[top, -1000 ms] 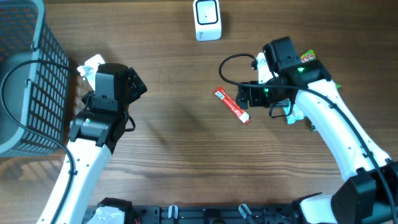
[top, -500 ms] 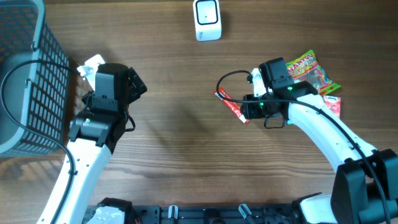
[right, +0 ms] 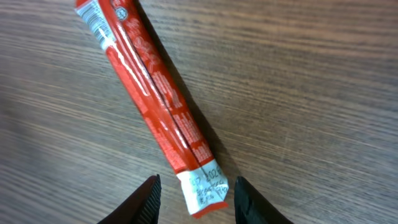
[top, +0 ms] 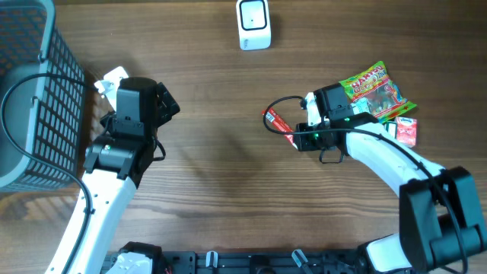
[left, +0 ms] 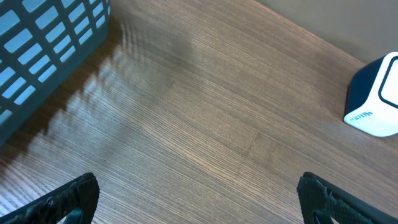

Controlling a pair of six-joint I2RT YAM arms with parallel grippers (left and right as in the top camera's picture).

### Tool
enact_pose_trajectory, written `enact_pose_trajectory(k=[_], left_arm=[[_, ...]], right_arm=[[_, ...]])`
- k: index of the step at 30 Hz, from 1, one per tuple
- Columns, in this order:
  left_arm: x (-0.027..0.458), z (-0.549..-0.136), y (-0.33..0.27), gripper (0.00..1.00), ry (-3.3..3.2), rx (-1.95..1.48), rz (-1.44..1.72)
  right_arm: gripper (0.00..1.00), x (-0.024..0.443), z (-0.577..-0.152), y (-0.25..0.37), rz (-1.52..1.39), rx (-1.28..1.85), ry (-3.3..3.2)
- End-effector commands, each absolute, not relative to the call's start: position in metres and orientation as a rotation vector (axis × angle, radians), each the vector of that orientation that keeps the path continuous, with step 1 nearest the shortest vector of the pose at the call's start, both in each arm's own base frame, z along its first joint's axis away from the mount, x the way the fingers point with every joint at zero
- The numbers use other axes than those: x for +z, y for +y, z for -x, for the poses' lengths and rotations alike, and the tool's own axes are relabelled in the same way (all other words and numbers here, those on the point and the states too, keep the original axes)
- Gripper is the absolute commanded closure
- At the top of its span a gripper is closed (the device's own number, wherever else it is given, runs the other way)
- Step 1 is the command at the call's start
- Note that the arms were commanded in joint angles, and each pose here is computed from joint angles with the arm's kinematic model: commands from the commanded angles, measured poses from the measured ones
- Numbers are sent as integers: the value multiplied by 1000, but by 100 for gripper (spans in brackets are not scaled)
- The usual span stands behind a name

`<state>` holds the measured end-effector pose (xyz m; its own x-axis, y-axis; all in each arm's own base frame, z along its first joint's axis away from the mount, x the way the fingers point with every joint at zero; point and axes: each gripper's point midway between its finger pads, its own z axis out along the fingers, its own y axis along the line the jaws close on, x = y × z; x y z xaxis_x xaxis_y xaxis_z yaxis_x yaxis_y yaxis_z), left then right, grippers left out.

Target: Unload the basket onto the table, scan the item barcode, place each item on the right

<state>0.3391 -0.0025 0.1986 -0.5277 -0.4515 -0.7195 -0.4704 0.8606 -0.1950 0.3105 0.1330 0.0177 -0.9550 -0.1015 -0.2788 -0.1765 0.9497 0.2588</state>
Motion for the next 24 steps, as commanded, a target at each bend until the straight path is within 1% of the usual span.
enact_pose_trajectory(k=[1, 8, 11, 15, 16, 18, 24], left_arm=[[201, -340, -1, 0, 2193, 47, 663], [201, -340, -1, 0, 2193, 46, 663], [201, -340, -1, 0, 2193, 47, 663], [201, -340, -1, 0, 2193, 46, 663], [200, -340, -1, 0, 2194, 47, 662], [200, -340, -1, 0, 2194, 47, 663], [200, -340, -1, 0, 2194, 47, 663]], right_arm=[[63, -1, -305, 129, 186, 384, 2892], [63, -5, -312, 130, 200, 382, 2868], [71, -5, -312, 130, 198, 383, 2870], [77, -8, -301, 127, 194, 372, 2917], [79, -9, -301, 127, 194, 372, 2914], [81, -14, -303, 126, 193, 367, 2888], [96, -17, -300, 125, 190, 369, 2885]])
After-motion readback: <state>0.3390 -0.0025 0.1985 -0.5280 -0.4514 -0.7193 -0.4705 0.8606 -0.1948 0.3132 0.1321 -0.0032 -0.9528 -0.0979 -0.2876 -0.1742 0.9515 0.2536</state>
